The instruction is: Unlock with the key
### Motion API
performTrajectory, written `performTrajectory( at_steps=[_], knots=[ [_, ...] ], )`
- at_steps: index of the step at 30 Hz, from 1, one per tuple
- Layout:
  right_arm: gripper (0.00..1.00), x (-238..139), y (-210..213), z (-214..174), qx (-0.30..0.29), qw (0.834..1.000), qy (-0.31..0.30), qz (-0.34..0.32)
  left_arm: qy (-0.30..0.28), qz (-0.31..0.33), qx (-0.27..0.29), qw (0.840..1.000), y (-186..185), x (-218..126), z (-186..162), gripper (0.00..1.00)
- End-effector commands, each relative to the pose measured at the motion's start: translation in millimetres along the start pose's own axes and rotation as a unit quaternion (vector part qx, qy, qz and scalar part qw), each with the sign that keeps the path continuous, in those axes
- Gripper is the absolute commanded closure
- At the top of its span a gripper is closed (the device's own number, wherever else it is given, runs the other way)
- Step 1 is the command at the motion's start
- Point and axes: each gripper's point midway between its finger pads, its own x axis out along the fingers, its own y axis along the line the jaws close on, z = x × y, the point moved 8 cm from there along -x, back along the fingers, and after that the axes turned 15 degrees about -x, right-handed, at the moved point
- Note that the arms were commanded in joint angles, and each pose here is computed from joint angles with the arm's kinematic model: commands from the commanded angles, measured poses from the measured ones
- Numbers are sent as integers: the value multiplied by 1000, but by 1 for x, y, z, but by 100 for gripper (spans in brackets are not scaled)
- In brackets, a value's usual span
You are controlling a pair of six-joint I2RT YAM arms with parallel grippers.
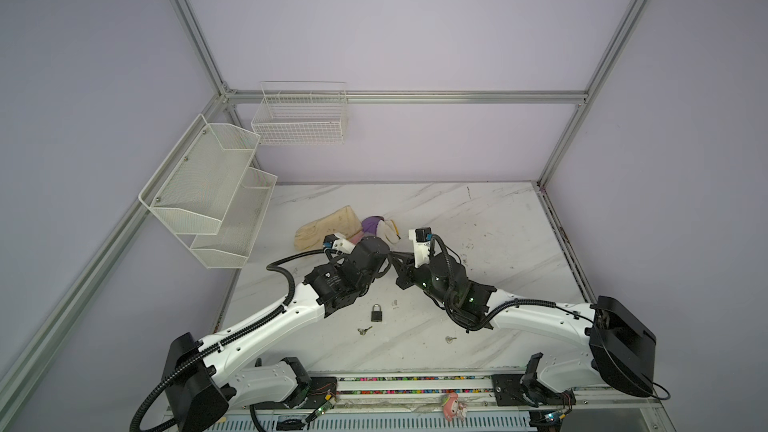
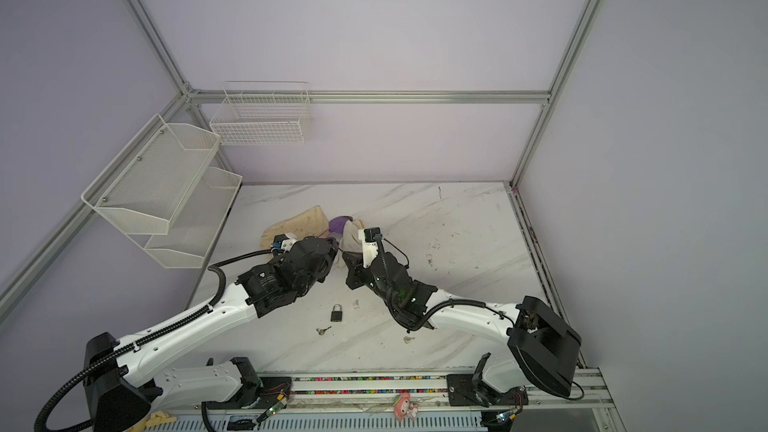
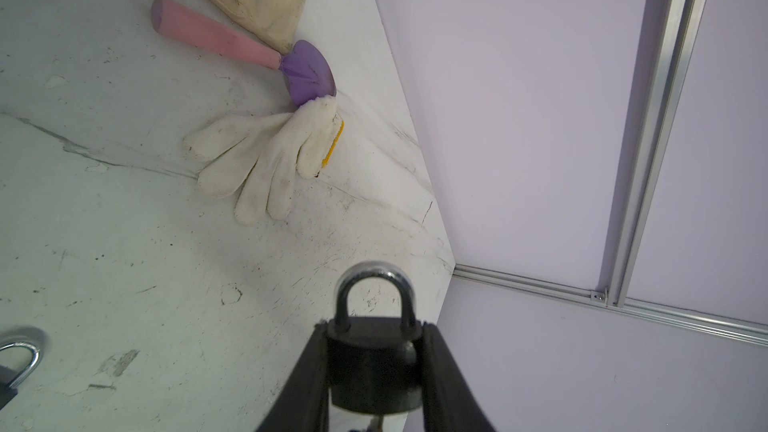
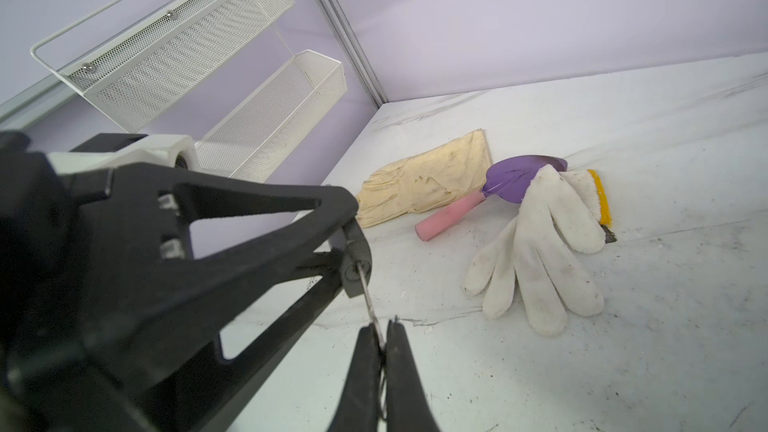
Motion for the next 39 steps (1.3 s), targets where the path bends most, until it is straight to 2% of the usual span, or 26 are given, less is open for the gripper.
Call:
performTrajectory(
  at_steps=[1, 6, 9, 13, 17, 21, 25, 28, 33, 36, 39],
  knots=[
    [100, -5, -7, 49, -18, 995, -77, -65, 53, 54, 28, 997, 28, -9, -6, 100],
    [100, -3, 1, 54, -36, 997, -48, -54, 54, 24, -3, 998, 34, -11, 0, 100],
    [100, -1, 8, 59, -40, 998, -28, -35, 55, 10, -9, 998, 32, -14, 2, 100],
    [100, 5, 10, 57, -44, 998, 21, -43, 60, -2, -10, 998, 28, -17, 3, 100],
    [100, 7, 20, 57, -56, 997, 34, -31, 69, -5, -15, 998, 26, -16, 0, 100],
    [100, 5, 40, 61, -86, 996, 19, -13, 107, -18, -35, 993, 23, -11, -11, 100],
    [100, -2, 47, 69, -101, 994, -29, 10, 147, -12, -38, 988, 15, -14, -22, 100],
    [100, -4, 46, 70, -123, 991, -55, 3, 177, -23, -45, 983, 8, -18, -28, 100],
    [100, -8, 62, 76, -125, 987, -91, 45, 215, -32, -70, 974, 4, -19, -35, 100],
    [100, -4, 79, 67, -130, 987, -84, 48, 201, -19, -77, 976, 8, -19, -32, 100],
    [100, -3, 81, 61, -109, 989, -84, 50, 190, -33, -87, 977, 6, -21, -28, 100]
  ],
)
